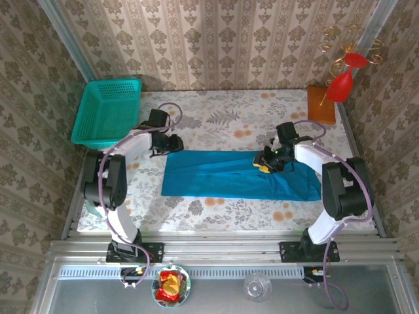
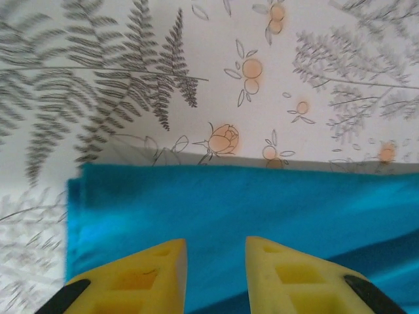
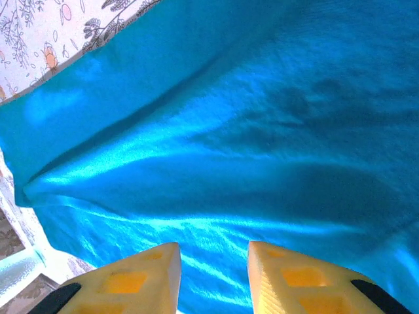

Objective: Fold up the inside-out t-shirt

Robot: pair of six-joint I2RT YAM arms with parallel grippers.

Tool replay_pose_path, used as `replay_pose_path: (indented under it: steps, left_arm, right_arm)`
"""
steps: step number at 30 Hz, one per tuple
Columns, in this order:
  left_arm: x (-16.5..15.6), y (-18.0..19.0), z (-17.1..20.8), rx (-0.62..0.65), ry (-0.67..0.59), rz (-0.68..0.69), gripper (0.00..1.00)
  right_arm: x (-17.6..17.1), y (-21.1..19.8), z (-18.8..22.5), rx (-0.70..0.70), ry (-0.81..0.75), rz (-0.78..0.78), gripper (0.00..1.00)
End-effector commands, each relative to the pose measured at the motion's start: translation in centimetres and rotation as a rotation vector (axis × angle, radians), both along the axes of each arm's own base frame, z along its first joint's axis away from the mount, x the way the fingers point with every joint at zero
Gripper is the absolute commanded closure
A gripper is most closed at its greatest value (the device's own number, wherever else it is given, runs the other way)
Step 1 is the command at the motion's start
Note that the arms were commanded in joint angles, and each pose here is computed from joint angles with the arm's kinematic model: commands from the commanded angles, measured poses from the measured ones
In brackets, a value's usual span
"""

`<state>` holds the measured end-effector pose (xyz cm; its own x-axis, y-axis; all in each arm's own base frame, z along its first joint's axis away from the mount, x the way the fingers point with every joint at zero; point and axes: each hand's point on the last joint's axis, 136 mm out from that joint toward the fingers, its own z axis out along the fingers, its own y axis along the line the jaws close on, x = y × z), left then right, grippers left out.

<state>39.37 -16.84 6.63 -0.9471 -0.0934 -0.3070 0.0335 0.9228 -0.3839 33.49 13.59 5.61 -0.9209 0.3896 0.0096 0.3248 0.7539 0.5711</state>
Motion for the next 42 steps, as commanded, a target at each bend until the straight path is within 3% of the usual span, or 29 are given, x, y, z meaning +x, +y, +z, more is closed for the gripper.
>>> replay_pose_path:
  steps: [1,9,18,25,32,38,42]
  left_arm:
    - [0.0,-0.3,-2.7,0.01,0.053,-0.012,0.72]
    - [1.9,2.7,-5.2,0.114,0.049,0.049,0.74]
    - [2.5,4.9,-7.5,0.074,0.128,0.114,0.73]
    - [2.8,3.5,-2.5,0.012,0.002,0.077,0.73]
    - [-1.2,1.8,-0.4,-0.019,0.027,0.003,0.73]
    - [-5.2,2.7,-3.6,0.015,0.108,0.007,0.84]
    - [-6.3,4.5,-6.0,0.035,0.163,0.055,0.84]
  right_arm:
    - [1.6,1.4,0.0,0.063,-0.017,-0.004,0.66]
    - [-0.8,-1.2,-5.3,-0.095,0.129,-0.051,0.66]
    - [-3.0,-2.5,-6.1,-0.148,0.154,-0.093,0.66]
    - [-0.5,-1.4,-1.4,-0.067,0.011,-0.104,0.66]
    - [0.9,-3.9,1.8,-0.133,-0.045,-0.104,0.66]
    - [-0.4,-7.9,2.2,-0.184,-0.027,-0.138,0.65]
    - [-2.2,-11.9,2.4,-0.378,-0.009,-0.11,0.63]
